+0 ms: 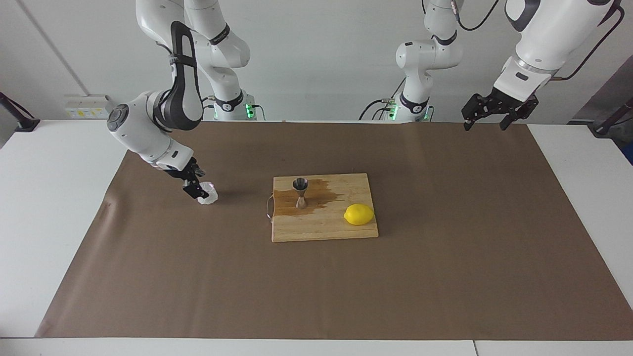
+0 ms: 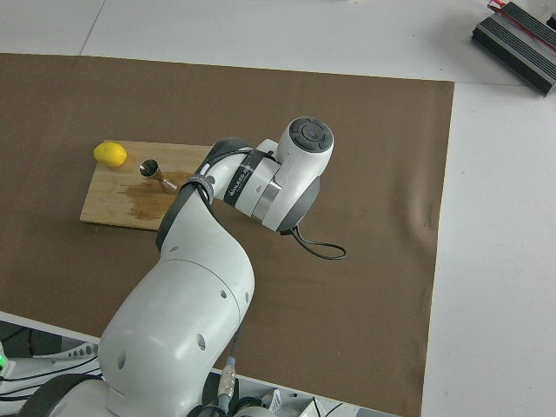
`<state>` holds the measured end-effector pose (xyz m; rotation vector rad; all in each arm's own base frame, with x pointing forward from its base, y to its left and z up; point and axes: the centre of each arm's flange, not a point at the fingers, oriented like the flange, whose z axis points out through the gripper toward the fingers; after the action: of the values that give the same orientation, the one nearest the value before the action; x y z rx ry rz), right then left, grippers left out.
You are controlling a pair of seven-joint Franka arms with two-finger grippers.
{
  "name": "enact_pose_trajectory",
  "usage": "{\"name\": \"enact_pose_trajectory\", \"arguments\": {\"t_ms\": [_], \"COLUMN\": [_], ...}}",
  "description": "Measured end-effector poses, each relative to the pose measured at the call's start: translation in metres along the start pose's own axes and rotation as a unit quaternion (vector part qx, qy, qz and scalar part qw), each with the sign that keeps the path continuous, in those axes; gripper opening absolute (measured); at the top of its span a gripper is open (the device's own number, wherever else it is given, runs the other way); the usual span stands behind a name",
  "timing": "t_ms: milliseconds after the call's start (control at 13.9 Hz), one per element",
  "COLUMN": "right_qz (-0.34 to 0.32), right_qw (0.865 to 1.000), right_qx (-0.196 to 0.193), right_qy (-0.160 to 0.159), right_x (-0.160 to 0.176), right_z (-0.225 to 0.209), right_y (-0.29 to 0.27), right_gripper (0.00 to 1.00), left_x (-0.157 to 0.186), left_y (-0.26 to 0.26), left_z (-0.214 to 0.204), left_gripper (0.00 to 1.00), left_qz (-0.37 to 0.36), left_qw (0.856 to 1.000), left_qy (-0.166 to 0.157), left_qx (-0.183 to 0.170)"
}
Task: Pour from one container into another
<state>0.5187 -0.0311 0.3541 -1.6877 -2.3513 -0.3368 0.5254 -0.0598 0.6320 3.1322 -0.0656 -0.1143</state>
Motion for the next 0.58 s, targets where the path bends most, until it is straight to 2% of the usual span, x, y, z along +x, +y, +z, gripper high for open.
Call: {"name": "enact_pose_trajectory", "arguments": {"t_ms": [360,577], "right_qz": [0.081,0.157], "right_qw": [0.995,0.983], "right_qx": [-0.061,-0.091], "right_qy": [-0.023,-0.028], "right_x": [0.051,0.089], "right_z": [-0.093,-0.131], "right_y": [0.028,0.051], "right_gripper": [1.0,1.0], "left_x": [0.0,0.0], "left_y": [0.0,0.0], "left_z": [0.0,0.0], "left_gripper": [1.0,1.0], "left_qz": [0.0,0.0], "left_qw": [1.0,1.0], "left_qy": [0.0,0.0], "left_qx": [0.0,0.0]}}
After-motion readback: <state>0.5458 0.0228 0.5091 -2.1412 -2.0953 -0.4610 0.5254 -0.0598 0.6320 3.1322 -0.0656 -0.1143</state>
